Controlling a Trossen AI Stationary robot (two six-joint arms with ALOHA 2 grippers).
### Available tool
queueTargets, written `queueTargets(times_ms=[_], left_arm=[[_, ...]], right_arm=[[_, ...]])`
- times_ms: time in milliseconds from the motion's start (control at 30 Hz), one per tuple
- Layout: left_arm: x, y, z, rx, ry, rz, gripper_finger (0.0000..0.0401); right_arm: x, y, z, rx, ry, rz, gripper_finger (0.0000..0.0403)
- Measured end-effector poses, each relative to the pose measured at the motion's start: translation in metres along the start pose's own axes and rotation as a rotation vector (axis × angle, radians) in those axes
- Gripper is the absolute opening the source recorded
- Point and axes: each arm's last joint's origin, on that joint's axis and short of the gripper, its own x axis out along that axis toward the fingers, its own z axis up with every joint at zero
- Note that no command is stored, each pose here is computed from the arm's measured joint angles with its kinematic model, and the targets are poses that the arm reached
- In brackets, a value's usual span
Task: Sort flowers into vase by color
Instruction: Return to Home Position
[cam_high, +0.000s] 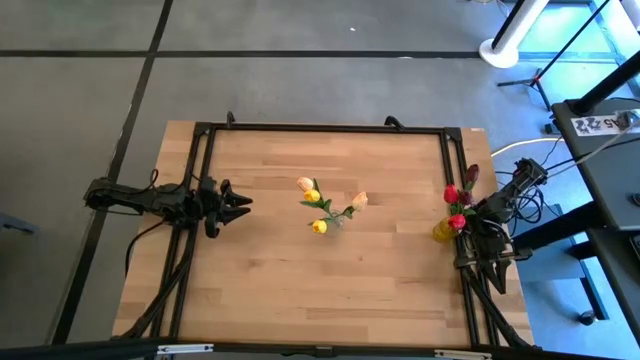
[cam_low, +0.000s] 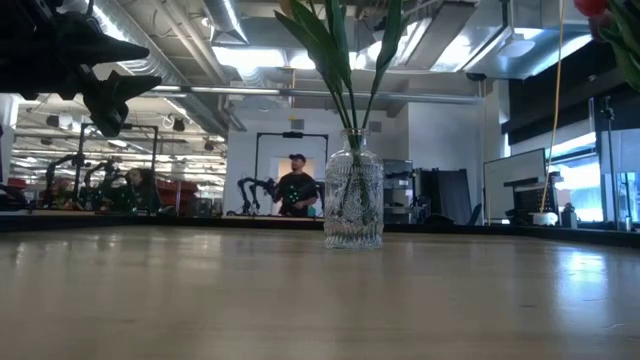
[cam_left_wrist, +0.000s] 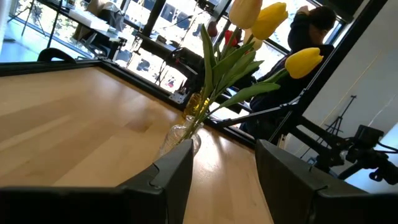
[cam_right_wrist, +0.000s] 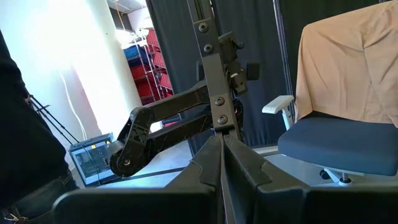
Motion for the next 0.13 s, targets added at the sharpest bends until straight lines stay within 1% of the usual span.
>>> queueTargets(times_ms=[133], left_arm=[[0.0,0.0,0.0,0.0,0.0,0.0,0.0169]], right_arm=[[0.0,0.0,0.0,0.0,0.0,0.0,0.0021]])
